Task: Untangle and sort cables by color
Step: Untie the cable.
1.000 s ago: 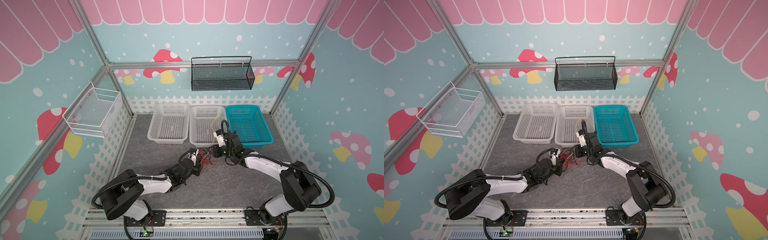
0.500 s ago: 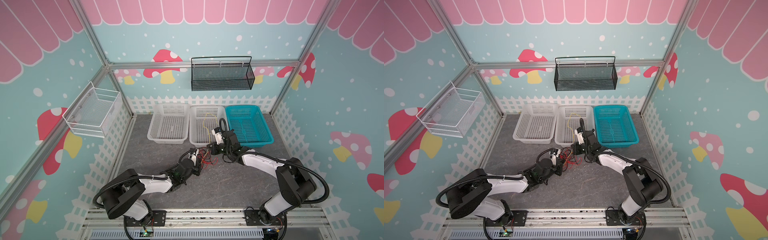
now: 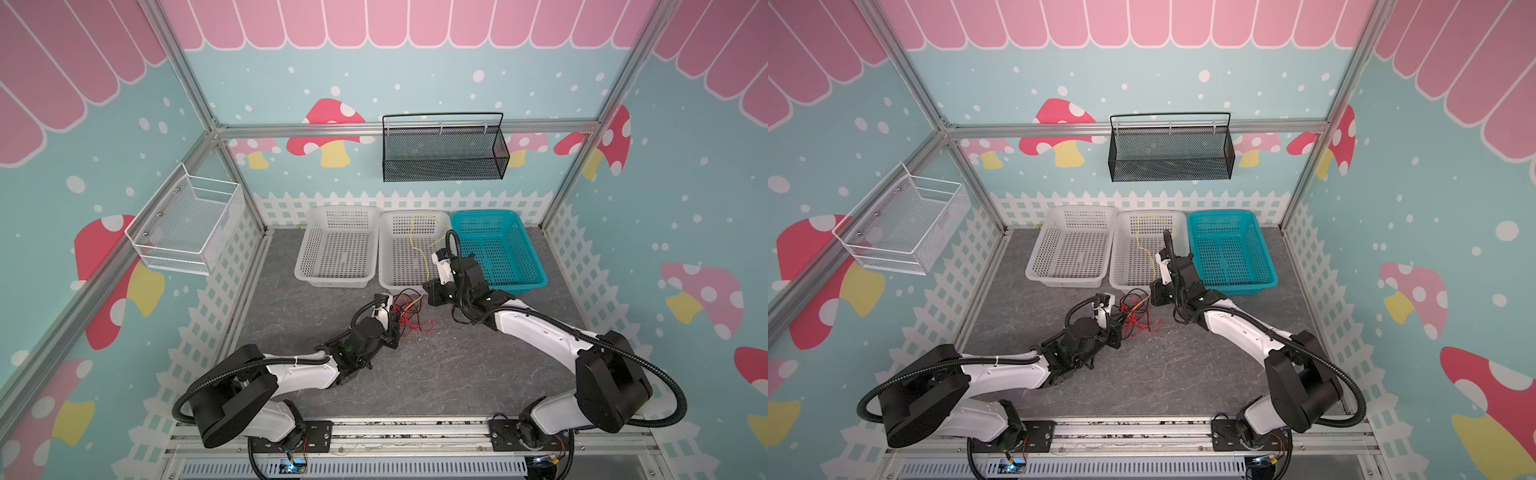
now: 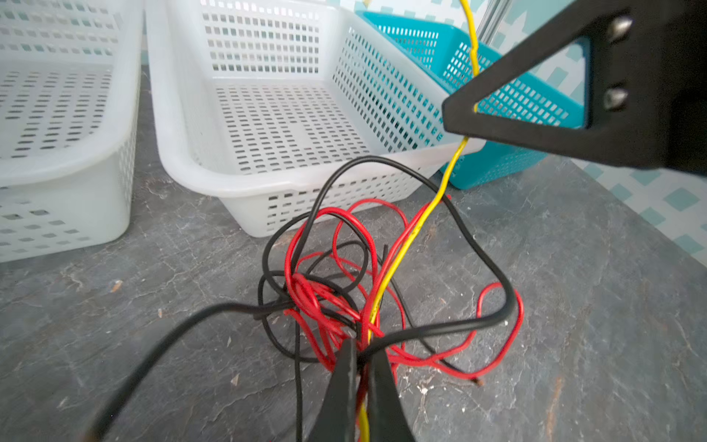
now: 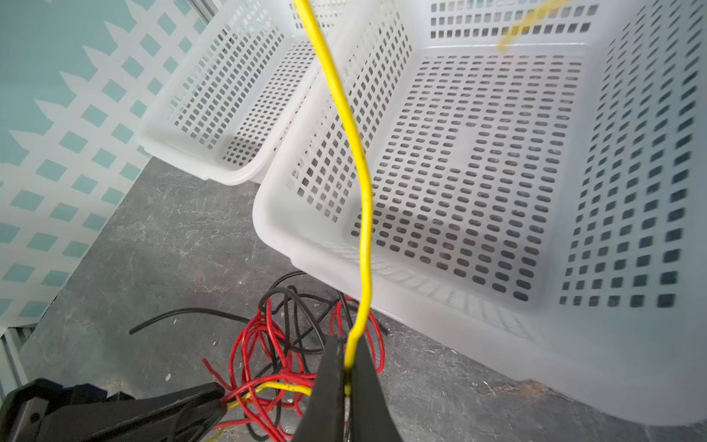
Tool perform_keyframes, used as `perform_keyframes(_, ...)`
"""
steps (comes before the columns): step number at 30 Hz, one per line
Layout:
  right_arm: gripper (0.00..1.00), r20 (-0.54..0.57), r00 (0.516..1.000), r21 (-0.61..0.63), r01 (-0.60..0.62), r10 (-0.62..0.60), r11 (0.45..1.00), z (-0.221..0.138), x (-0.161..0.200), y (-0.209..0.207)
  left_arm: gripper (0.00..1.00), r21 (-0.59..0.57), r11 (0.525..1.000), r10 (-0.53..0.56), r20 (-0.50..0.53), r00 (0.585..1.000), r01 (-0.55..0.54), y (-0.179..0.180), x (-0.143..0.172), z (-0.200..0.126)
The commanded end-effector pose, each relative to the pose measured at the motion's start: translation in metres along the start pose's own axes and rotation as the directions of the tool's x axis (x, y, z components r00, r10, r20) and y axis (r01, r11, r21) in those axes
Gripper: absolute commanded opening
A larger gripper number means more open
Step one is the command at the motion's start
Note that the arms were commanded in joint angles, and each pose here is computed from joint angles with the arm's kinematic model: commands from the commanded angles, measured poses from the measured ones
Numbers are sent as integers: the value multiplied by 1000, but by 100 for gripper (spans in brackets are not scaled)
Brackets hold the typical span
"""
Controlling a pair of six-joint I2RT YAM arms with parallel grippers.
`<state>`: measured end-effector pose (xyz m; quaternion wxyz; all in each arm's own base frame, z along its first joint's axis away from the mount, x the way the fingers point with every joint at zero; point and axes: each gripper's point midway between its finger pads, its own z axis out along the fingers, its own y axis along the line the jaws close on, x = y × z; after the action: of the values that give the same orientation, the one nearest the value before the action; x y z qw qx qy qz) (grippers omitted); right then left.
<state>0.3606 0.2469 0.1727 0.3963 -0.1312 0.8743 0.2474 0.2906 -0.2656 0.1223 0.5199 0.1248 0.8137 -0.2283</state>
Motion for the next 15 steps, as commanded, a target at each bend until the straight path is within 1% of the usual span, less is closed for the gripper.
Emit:
perform_keyframes(1,0,109,994,210,-6,-17,978,-28,-37,-53,0,-169,985,5,-106,994,-23,43,36,-10)
perform_keyframes(9,0,135,991,341,-45,-1,939,-65,-48,-104,0,-287,958,-34,-124,992,-3,75,41,-26)
perform_keyframes(15,0,137,991,426,-53,-7,903,-85,-49,-128,0,-345,939,-62,-124,990,15,93,44,-37)
